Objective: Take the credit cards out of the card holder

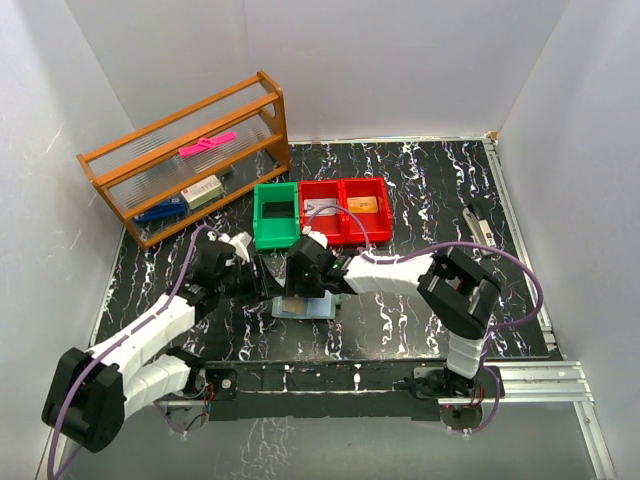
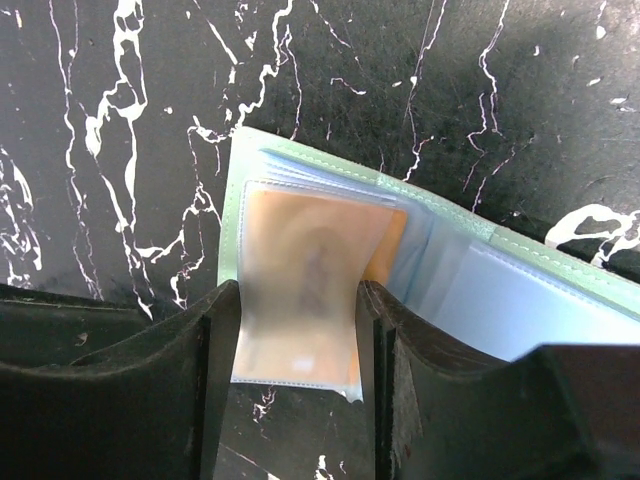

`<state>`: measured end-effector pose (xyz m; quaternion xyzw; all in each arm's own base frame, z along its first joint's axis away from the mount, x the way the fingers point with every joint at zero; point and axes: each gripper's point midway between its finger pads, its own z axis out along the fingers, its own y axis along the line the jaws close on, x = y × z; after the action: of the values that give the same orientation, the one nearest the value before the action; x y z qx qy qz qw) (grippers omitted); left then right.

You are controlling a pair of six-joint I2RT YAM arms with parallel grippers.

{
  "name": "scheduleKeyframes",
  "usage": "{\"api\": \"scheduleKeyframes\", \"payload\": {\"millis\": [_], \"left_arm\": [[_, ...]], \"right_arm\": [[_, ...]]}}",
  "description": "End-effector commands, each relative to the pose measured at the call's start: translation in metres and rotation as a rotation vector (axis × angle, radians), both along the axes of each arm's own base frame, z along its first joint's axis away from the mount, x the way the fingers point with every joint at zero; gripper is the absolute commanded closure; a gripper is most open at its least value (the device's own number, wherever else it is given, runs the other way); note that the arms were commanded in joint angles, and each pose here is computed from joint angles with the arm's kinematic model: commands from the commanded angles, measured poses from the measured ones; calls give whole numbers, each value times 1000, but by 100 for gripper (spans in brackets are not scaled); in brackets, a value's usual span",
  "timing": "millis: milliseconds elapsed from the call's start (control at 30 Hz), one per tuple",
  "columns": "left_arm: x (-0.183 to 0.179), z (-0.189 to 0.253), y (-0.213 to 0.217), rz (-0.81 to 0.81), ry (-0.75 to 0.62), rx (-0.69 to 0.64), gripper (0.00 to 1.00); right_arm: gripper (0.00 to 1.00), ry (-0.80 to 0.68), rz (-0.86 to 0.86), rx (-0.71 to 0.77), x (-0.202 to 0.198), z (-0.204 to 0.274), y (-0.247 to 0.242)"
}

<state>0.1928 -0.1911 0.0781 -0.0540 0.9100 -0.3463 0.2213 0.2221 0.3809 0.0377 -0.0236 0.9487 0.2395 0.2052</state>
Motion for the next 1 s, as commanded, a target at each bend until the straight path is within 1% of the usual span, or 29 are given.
{"api": "scheduleKeyframes", "payload": {"millis": [0, 267, 433, 667, 733, 833, 967], "left_arm": [[-9, 3, -14, -89, -10, -61, 53], [-16, -14, -20, -124, 16, -91, 61], [-20, -18, -20, -142, 10, -90, 63], [-28, -32, -13, -138, 58, -51, 66], [-28, -34, -9, -113, 63, -31, 66], [-23, -30, 1, -46, 32, 7, 61], [-19, -18, 6, 4, -23, -4, 57]], "right_arm": [[57, 86, 12, -48, -17, -31, -18], [57, 94, 4, -43, -17, -33, -21], [57, 98, 1, -46, -17, -34, -22], [57, 96, -2, -46, -16, -32, -22], [57, 96, -4, -45, -16, -32, -22], [56, 95, -5, -41, -16, -32, -22], [56, 98, -4, -37, -16, -32, -22]]}}
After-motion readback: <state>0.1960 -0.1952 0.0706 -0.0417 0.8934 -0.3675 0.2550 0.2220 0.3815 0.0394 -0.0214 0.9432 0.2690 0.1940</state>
